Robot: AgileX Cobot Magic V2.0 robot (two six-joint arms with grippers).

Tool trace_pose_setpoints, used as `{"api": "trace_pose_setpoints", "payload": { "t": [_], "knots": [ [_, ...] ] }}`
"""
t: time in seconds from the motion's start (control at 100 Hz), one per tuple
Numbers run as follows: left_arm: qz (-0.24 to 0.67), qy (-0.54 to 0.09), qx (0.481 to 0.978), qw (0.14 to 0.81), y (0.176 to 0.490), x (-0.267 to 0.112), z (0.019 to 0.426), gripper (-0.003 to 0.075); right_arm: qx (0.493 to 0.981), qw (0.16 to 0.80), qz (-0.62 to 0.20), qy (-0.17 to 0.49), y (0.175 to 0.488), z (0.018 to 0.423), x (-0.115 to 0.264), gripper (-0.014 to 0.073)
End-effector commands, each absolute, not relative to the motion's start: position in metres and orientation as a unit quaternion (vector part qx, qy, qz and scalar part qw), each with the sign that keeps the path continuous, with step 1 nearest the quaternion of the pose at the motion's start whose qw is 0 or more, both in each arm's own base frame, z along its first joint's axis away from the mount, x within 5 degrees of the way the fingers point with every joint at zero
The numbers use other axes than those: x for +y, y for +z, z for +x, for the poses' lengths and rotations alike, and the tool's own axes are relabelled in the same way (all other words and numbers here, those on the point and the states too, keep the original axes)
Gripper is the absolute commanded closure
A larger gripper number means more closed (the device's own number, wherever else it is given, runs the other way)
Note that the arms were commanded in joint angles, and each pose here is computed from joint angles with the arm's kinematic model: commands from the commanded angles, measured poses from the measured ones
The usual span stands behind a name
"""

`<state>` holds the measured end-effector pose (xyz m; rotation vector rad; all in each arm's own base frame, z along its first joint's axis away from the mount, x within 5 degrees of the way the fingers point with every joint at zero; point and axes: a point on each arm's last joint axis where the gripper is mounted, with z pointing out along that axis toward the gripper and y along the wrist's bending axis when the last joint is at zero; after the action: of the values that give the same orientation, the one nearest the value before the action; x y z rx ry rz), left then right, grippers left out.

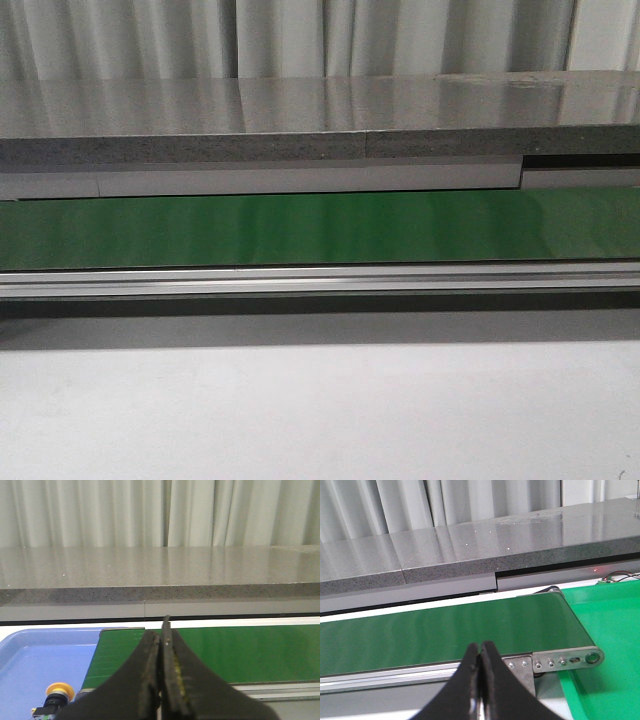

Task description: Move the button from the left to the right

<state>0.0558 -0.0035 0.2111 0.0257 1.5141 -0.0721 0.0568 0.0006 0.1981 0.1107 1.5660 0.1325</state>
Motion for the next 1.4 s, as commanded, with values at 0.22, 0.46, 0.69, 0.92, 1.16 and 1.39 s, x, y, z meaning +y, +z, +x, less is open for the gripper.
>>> {"api": "trace_pose_setpoints", "payload": {
  "t": [0.22, 0.46, 0.69, 0.92, 1.16, 1.39],
  "knots": [
    [0.013, -0.038, 0.664, 0.747, 0.202, -0.004, 0.055, 0.0741, 0.664, 0.744, 0.04, 0.06, 0.212, 0.054, 0.001, 0.0662],
    [0.013, -0.038, 0.664, 0.746, 0.201, -0.004, 0.055, 0.0741, 0.664, 0.744, 0.04, 0.06, 0.212, 0.054, 0.001, 0.0662],
    [0.013, -0.039, 0.673, 0.739, 0.216, -0.004, 0.052, 0.0741, 0.664, 0.744, 0.04, 0.06, 0.212, 0.054, 0.001, 0.0662],
    [-0.011, -0.076, 0.68, 0.729, 0.255, -0.005, 0.049, 0.0741, 0.664, 0.744, 0.04, 0.06, 0.212, 0.054, 0.001, 0.0662],
    [-0.002, -0.084, 0.768, 0.635, 0.304, -0.009, 0.055, 0.0741, 0.664, 0.744, 0.04, 0.06, 0.212, 0.054, 0.001, 0.0662],
    [0.01, -0.081, 0.858, 0.508, 0.332, -0.013, 0.072, 0.0741, 0.664, 0.744, 0.04, 0.06, 0.212, 0.054, 0.001, 0.0662]
  ]
}}
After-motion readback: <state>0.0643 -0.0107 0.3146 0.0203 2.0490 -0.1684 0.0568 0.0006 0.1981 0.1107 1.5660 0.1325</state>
